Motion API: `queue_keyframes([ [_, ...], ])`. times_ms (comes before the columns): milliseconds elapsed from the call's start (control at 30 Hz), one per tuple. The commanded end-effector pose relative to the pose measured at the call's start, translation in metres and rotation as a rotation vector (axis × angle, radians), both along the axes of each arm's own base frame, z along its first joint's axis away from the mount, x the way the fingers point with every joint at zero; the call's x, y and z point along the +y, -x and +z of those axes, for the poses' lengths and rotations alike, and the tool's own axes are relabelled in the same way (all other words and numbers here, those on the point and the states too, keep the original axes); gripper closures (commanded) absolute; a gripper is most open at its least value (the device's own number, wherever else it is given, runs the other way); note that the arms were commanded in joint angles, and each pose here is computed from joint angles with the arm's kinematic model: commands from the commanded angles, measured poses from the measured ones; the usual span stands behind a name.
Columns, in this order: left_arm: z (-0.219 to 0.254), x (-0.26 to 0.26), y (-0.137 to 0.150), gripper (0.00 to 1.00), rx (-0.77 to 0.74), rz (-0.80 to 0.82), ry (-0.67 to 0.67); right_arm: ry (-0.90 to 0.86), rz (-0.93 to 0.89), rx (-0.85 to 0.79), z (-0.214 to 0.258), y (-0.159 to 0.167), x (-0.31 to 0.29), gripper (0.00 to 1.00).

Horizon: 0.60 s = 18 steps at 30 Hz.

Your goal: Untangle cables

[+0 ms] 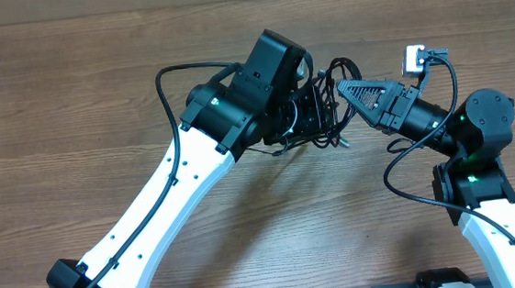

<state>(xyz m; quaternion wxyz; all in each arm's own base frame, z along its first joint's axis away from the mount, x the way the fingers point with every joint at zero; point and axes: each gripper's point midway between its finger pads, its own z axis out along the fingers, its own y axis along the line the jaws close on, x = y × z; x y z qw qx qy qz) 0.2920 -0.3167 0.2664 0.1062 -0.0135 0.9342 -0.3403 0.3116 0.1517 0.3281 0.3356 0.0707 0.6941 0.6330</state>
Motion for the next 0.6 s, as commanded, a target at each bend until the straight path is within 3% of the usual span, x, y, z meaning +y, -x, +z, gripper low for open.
queue_keyframes([
  [0, -0.004, -0.002, 0.000, 0.96, -0.005, -0.004, -0.014, -0.004, 0.014, -0.029, 0.010, 0.003, 0.002, 0.96],
  [300, -0.006, 0.004, 0.001, 0.96, -0.030, -0.046, -0.041, 0.031, -0.024, -0.020, 0.000, -0.003, -0.002, 0.96],
  [400, -0.002, 0.012, 0.002, 0.96, -0.063, -0.081, -0.059, 0.081, -0.128, 0.094, -0.030, -0.016, -0.013, 0.96],
  [567, 0.026, 0.030, 0.001, 0.96, -0.246, -0.188, -0.067, 0.133, -0.259, 0.307, -0.076, -0.022, -0.031, 0.96],
])
